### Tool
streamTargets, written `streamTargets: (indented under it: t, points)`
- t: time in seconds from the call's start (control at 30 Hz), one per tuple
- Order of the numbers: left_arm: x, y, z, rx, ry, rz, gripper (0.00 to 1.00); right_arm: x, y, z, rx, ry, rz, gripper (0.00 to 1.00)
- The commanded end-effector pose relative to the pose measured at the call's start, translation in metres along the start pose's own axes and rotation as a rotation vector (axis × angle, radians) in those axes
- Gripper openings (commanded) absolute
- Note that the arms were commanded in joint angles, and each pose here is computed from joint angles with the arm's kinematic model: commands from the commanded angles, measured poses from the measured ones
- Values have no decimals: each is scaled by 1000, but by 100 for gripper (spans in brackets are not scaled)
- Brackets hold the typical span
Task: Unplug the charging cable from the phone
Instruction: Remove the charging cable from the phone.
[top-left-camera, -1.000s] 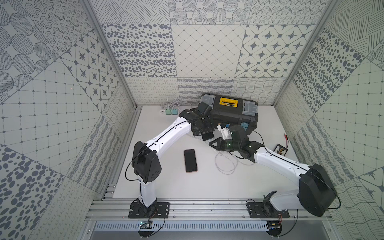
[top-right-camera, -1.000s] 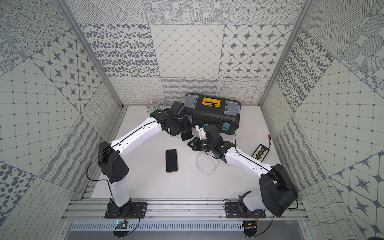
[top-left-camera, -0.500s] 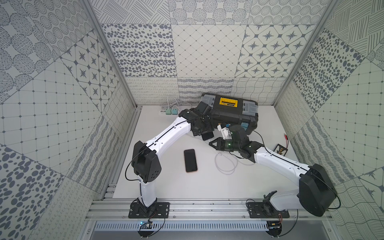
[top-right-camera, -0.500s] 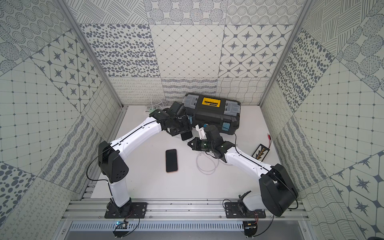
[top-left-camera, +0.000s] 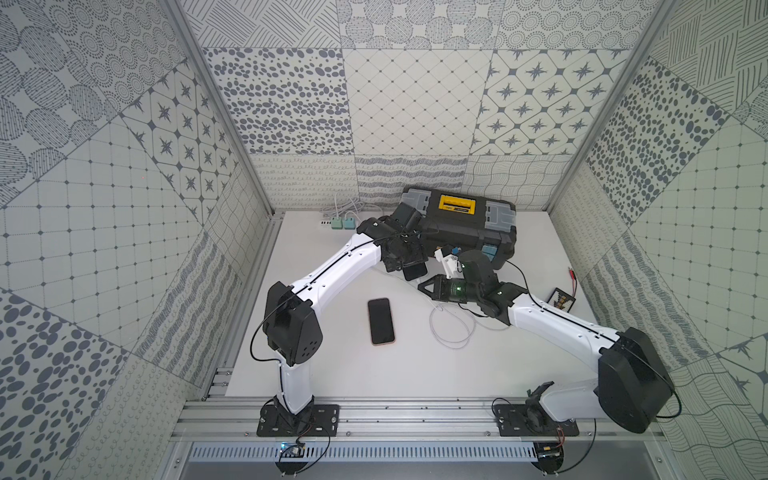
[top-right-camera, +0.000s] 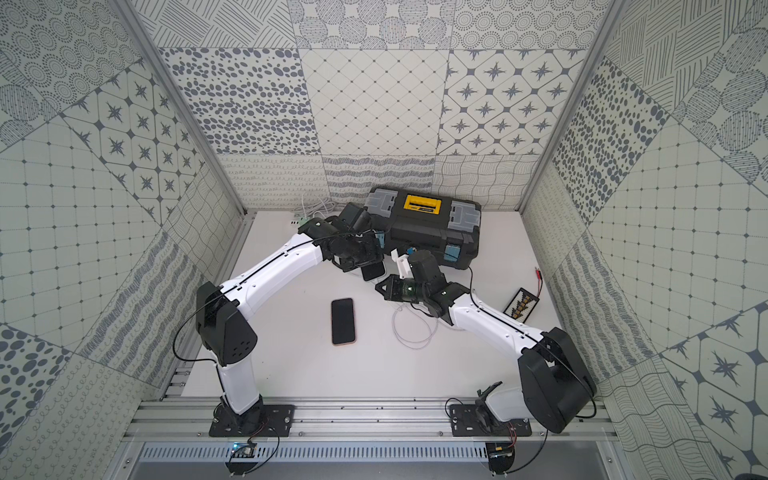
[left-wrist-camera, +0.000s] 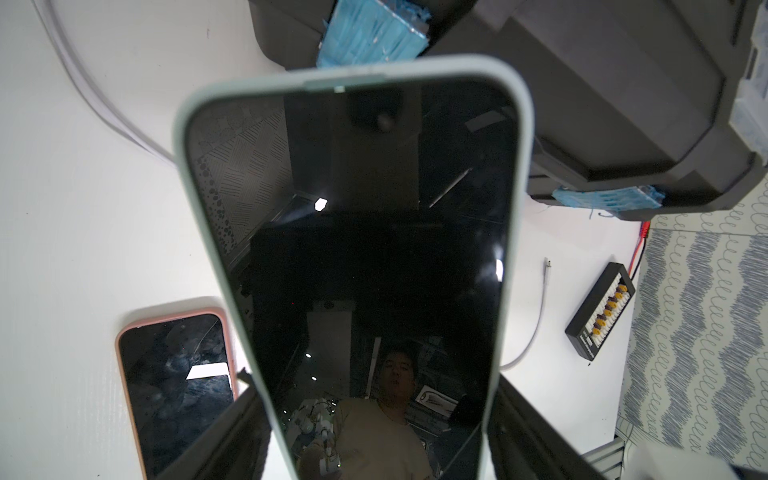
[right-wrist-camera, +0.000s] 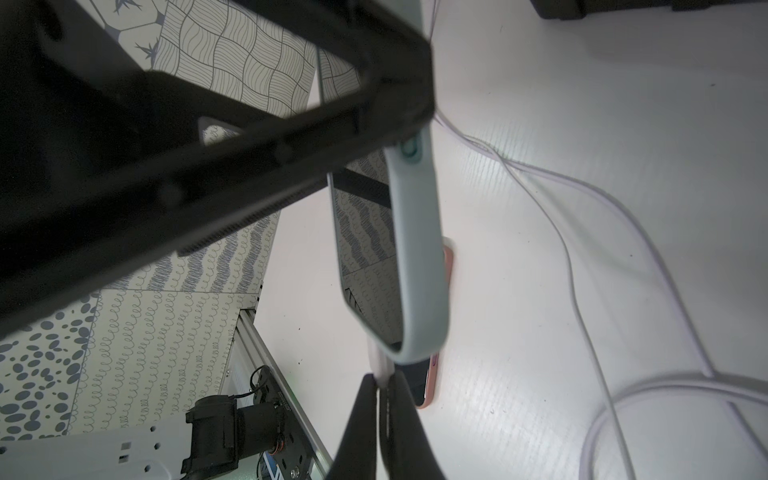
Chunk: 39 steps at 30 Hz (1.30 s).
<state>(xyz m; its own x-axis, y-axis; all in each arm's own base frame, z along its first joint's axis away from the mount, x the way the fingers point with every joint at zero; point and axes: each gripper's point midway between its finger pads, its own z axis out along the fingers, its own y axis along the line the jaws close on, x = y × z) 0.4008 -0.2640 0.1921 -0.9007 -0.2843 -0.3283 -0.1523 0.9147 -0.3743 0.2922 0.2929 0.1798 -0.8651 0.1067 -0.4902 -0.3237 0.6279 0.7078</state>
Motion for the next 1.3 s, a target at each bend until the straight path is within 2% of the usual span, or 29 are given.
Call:
streamTargets:
  t: [0.0,1.27]
  points:
    - [-20,-10,-13,52,-81,-12,0,-5,3,1,-2,-21,-28,5]
    - [-28,-4,-18,19,-126,-28,0,3,4,-5,-9,-5,-25,5]
